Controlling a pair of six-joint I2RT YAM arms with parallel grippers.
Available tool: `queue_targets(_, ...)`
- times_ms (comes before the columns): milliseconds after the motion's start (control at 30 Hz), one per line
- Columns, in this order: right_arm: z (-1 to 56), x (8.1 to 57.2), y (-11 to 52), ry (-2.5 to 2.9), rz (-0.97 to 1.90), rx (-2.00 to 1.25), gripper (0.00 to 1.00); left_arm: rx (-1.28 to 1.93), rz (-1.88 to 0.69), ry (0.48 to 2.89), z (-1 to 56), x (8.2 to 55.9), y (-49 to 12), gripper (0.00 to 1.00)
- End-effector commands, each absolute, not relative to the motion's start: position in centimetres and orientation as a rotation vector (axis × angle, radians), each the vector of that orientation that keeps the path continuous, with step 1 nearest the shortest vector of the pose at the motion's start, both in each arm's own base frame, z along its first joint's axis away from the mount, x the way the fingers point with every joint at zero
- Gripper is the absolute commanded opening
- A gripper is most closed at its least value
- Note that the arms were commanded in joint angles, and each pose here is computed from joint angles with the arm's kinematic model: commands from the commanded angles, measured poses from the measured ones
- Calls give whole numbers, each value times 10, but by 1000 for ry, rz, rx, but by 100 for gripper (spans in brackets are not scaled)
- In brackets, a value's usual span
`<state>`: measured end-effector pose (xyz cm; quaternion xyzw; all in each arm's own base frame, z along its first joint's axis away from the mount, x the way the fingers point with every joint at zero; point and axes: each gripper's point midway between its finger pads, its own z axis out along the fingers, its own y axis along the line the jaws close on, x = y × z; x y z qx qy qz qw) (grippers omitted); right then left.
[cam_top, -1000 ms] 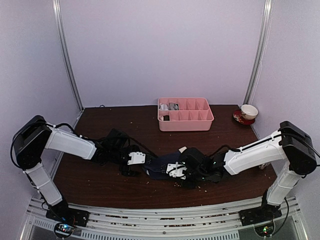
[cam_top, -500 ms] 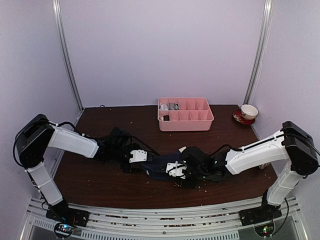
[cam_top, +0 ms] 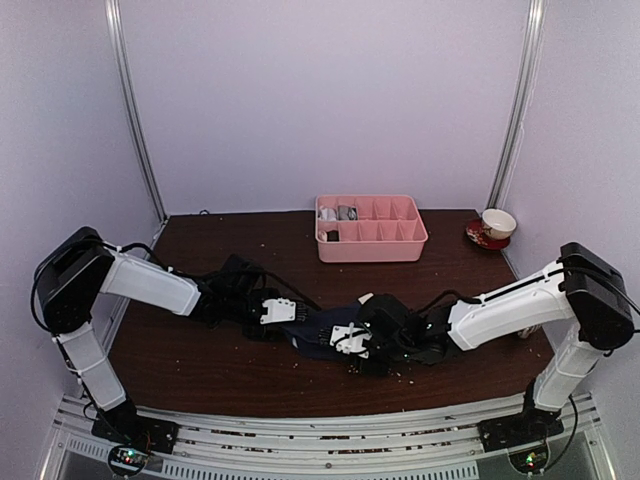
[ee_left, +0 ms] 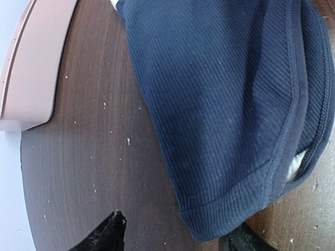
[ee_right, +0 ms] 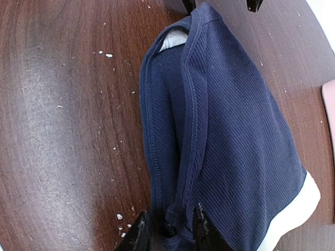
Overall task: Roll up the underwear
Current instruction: Adjust the underwear at the center of the board.
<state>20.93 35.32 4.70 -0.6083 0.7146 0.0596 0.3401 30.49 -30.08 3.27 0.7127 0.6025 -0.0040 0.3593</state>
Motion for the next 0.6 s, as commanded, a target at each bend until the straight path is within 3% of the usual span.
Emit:
queue_targets(0,49,213,357,1865,139,-1562,29,1872,22,1570,22,307,-295,66)
queue_targets(67,47,214,358,1871,132,-1565,25,1880,22,1570,20,306,-294,65)
queue_targets(200,46,212,362,1878,151,-1577,2,1895,33,1574,16,306,-292,58)
queue_targets(267,48,210,364,1875,171,-1582,0,1904,38,1577,12,305,-291,52)
queue_targets(400,54,210,365,1869,181,-1567,0,1915,42,1580,8,305,-291,27)
queue_targets(567,63,209,363,1855,191,-1553,0,1913,66,1575,8,308,-289,7)
